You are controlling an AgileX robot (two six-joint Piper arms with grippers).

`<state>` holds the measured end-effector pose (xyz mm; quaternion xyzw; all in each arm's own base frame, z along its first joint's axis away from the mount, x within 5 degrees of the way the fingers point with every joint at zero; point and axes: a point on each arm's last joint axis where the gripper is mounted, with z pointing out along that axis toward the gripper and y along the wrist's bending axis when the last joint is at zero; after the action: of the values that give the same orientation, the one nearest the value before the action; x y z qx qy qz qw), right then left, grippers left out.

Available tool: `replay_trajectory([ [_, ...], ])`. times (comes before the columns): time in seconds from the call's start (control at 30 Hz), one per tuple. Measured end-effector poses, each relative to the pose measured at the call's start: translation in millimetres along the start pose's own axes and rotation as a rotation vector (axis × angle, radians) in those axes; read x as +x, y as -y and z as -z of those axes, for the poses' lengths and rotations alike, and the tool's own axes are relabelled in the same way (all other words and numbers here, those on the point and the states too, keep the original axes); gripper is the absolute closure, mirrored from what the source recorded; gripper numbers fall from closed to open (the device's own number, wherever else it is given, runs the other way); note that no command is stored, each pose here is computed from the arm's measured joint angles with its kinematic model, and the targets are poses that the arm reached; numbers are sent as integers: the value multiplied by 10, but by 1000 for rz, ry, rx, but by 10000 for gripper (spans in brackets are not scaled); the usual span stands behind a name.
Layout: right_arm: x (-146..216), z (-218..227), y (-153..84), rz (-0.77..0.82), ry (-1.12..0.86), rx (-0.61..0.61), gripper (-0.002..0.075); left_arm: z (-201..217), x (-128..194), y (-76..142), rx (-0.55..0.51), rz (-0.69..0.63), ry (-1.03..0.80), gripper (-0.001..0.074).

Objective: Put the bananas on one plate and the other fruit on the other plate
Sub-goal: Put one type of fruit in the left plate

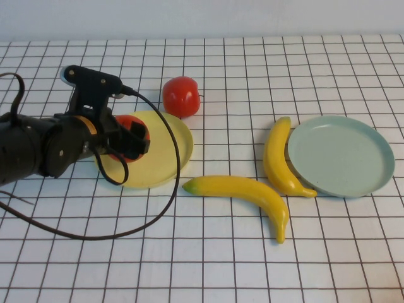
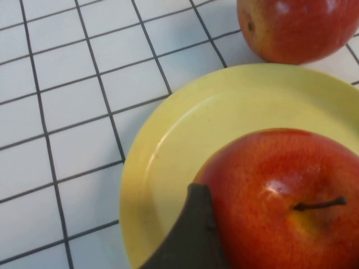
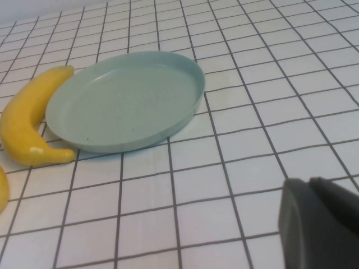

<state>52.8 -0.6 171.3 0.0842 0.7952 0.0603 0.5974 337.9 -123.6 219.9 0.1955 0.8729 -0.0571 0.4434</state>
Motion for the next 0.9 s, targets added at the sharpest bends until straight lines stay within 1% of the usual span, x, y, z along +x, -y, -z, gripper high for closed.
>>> replay_trajectory([
  [0.23,0,0,0,0,0,0,742,0,-13,-29,-7,0,17,153],
  [0.3,0,0,0,0,0,0,742,0,-4,-60,-14,8,10,132],
  [0.37,0,0,0,0,0,0,742,1,7,-81,-18,19,-1,82],
  [0.4,0,0,0,0,0,0,742,1,12,-81,-18,21,-6,71],
  [0.63,0,0,0,0,0,0,742,8,43,-80,-17,23,-44,67],
  [0.7,0,0,0,0,0,0,742,53,0,-83,-19,23,-20,66],
  [0.8,0,0,0,0,0,0,742,193,-154,-82,-22,-1,61,66],
  [0.9,0,0,0,0,0,0,742,351,-435,-46,-24,-63,142,66],
])
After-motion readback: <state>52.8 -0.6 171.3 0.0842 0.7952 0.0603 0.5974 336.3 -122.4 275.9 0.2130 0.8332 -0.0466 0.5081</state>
